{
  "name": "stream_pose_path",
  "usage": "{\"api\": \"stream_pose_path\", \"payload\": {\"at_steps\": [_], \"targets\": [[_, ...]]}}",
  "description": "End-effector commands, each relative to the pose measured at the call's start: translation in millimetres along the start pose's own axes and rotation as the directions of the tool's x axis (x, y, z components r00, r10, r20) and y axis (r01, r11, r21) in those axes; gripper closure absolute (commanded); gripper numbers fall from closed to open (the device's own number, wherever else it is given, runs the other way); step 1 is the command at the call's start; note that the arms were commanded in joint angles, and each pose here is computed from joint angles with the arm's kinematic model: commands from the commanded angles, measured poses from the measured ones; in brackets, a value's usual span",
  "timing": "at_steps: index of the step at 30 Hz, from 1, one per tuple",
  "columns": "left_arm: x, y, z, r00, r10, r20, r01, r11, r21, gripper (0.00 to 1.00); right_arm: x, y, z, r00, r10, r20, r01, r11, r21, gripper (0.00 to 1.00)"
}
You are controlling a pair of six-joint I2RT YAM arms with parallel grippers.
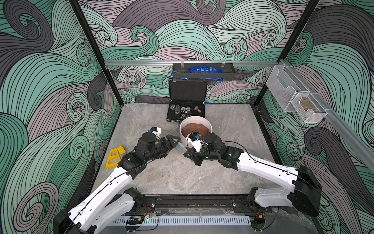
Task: Scrub the dried mud off the ceramic pot
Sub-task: Pick up the brush from the center of the board.
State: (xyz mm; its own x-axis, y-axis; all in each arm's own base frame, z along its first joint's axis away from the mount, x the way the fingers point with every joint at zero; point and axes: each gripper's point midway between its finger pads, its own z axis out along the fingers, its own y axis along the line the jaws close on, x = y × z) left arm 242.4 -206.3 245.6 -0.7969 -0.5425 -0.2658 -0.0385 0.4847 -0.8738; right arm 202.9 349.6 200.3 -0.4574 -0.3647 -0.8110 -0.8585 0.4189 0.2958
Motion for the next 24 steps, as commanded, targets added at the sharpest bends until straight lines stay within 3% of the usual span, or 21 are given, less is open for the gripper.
{"api": "stream_pose_path", "payload": {"at_steps": [1, 7, 18, 24], "targets": [[-1.8, -17.0, -2.6, 1.000, -0.015, 0.006, 0.015, 0.999, 0.037, 0.30, -21.7, 6.8, -9.5, 0.998, 0.004, 0.061, -0.003, 1.000, -0.025, 1.00], [1.0, -14.4, 0.1, 1.000, -0.008, 0.008, 0.007, 1.000, 0.014, 0.43, -28.7, 10.9, -15.1, 0.996, 0.007, 0.085, -0.002, 0.998, -0.059, 1.00], [0.0, -8.4, 9.8, 1.000, 0.021, 0.007, -0.021, 0.999, -0.028, 0.48, -18.3, 13.2, -14.2, 0.999, -0.029, 0.037, 0.032, 0.997, -0.073, 1.00], [2.3, -8.8, 7.0, 1.000, 0.008, -0.001, -0.008, 1.000, -0.023, 0.63, -17.3, 12.0, -11.8, 0.999, -0.028, 0.032, 0.030, 0.997, -0.072, 1.00]]}}
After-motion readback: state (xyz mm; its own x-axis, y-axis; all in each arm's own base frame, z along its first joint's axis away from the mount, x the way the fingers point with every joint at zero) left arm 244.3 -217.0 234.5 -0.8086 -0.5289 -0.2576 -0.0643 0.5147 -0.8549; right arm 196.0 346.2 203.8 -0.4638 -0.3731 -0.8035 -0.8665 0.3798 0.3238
